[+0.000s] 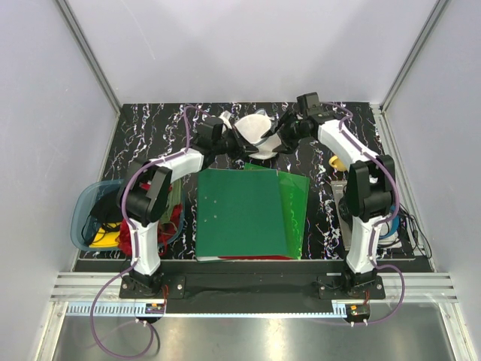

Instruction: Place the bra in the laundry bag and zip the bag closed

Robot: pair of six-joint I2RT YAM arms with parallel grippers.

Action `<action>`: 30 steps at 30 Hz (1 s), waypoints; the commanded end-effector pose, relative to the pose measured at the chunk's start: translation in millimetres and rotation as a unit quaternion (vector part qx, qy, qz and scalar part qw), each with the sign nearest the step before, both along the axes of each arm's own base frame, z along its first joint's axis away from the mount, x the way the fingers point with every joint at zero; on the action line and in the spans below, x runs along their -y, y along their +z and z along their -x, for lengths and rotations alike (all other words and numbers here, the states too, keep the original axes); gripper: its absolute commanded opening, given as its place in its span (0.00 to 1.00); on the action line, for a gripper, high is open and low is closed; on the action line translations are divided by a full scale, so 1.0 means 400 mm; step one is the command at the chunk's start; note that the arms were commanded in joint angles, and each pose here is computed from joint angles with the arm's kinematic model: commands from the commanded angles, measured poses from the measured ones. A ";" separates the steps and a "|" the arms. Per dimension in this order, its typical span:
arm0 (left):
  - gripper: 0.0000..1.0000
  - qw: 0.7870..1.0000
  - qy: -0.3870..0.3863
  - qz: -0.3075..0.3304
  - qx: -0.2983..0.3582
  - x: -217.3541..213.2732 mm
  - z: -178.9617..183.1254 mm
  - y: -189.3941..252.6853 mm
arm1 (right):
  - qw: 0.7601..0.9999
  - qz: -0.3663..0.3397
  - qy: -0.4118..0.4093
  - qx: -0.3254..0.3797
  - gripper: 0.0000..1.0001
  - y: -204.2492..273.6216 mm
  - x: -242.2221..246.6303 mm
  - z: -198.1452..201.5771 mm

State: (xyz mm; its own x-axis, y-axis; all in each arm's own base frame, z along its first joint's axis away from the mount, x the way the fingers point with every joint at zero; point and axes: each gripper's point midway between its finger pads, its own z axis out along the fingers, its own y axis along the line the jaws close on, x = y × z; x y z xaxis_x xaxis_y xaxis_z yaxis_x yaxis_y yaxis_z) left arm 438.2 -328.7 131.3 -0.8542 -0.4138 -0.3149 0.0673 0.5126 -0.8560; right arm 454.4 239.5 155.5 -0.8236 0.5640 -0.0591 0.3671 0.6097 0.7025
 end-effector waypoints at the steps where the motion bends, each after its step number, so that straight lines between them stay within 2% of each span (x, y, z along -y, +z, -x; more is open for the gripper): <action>1: 0.00 0.999 -0.004 0.034 0.043 0.033 -0.005 0.090 | 0.999 -0.033 -0.016 0.039 0.57 0.034 -0.047 -0.057; 7: 0.00 0.999 -0.018 0.022 0.045 0.035 0.001 0.079 | 0.999 -0.023 -0.022 0.044 0.31 0.003 -0.043 -0.092; 10: 0.00 0.999 -0.010 0.009 0.045 -0.013 -0.017 0.064 | 0.999 -0.013 -0.016 0.050 0.08 -0.012 -0.020 -0.098; 12: 0.00 0.999 -0.001 -0.012 0.038 -0.061 -0.024 0.046 | 0.998 0.001 -0.011 0.061 0.01 -0.019 0.010 -0.108; 17: 0.00 0.997 0.049 -0.057 0.027 -0.262 -0.080 0.022 | 0.993 0.041 0.019 0.113 0.00 -0.007 0.074 -0.141; 18: 0.00 0.995 0.039 -0.067 0.054 -0.273 -0.104 0.052 | 0.991 0.043 0.033 0.125 0.00 0.000 0.075 -0.148; 20: 0.00 0.997 0.009 -0.072 0.018 -0.289 -0.094 0.012 | 0.982 0.030 0.093 0.162 0.00 0.020 0.045 -0.171; 24: 0.00 0.997 -0.030 -0.054 0.038 -0.236 -0.077 0.042 | 0.975 0.023 0.136 0.174 0.00 0.043 0.008 -0.209; 25: 0.00 0.997 -0.041 -0.051 0.042 -0.203 -0.054 0.048 | 0.975 0.022 0.134 0.175 0.09 0.079 -0.003 -0.213; 26: 0.00 0.998 -0.033 -0.032 0.048 -0.184 -0.056 0.068 | 0.978 0.025 0.126 0.162 0.19 0.065 -0.005 -0.219; 28: 0.00 0.999 -0.023 -0.010 0.034 -0.153 -0.028 0.048 | 0.987 0.011 0.101 0.124 0.51 0.087 -0.014 -0.202; 30: 0.00 0.998 0.002 0.027 0.048 -0.128 -0.037 0.080 | 0.992 0.006 0.084 0.096 0.66 0.106 -0.016 -0.171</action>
State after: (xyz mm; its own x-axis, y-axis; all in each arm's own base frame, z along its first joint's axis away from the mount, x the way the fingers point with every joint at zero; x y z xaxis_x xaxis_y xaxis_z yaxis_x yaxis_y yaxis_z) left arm 465.6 -248.2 132.7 -0.8434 -0.3826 -0.3772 0.1034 0.5733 -0.8128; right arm 543.1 248.4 168.2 -0.8755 0.3785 -0.3004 0.0321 0.6659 0.7454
